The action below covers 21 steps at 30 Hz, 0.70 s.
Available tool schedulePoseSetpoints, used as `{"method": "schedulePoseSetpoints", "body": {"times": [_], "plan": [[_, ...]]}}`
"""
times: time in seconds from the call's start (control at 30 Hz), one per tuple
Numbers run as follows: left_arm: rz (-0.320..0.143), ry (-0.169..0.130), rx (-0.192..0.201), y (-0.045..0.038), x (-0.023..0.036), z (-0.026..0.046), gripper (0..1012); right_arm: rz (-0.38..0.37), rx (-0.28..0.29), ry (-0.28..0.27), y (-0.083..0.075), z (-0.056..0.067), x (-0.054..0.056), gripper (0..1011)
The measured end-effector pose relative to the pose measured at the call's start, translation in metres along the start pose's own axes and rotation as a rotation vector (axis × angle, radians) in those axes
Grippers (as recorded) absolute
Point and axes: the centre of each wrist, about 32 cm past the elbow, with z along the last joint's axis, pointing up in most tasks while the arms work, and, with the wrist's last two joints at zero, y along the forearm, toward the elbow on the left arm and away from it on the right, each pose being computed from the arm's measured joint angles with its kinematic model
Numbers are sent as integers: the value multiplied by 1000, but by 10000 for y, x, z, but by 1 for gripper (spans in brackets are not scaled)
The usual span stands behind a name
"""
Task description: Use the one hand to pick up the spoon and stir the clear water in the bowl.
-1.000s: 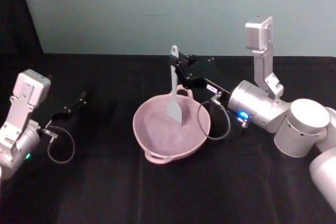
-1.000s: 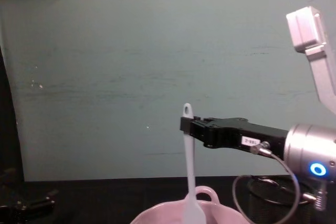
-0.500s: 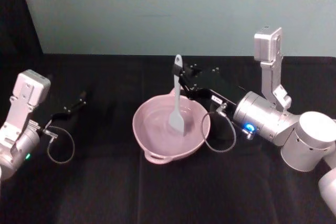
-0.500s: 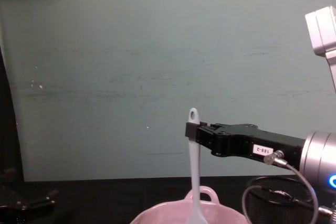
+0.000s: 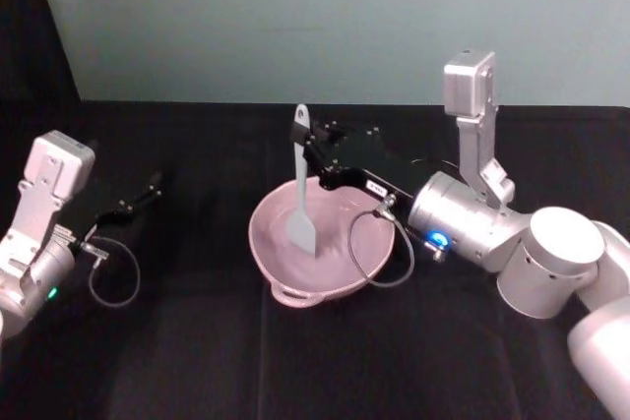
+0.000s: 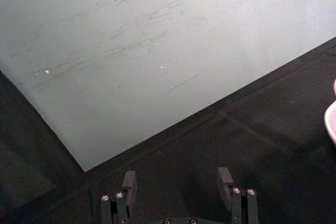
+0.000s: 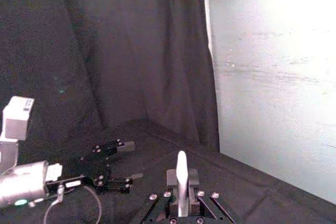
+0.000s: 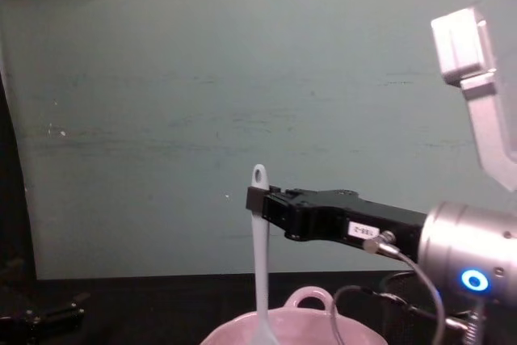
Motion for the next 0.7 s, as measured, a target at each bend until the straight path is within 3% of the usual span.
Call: {"method": "schedulePoseSetpoints", "body": {"times": [0.33,0.7], "plan": [[0,0,0,0,0,0,1011,-23,0,16,184,-20,144,110],[0,0,0,0,0,0,1011,-75,5,4,30,16,282,110]]}}
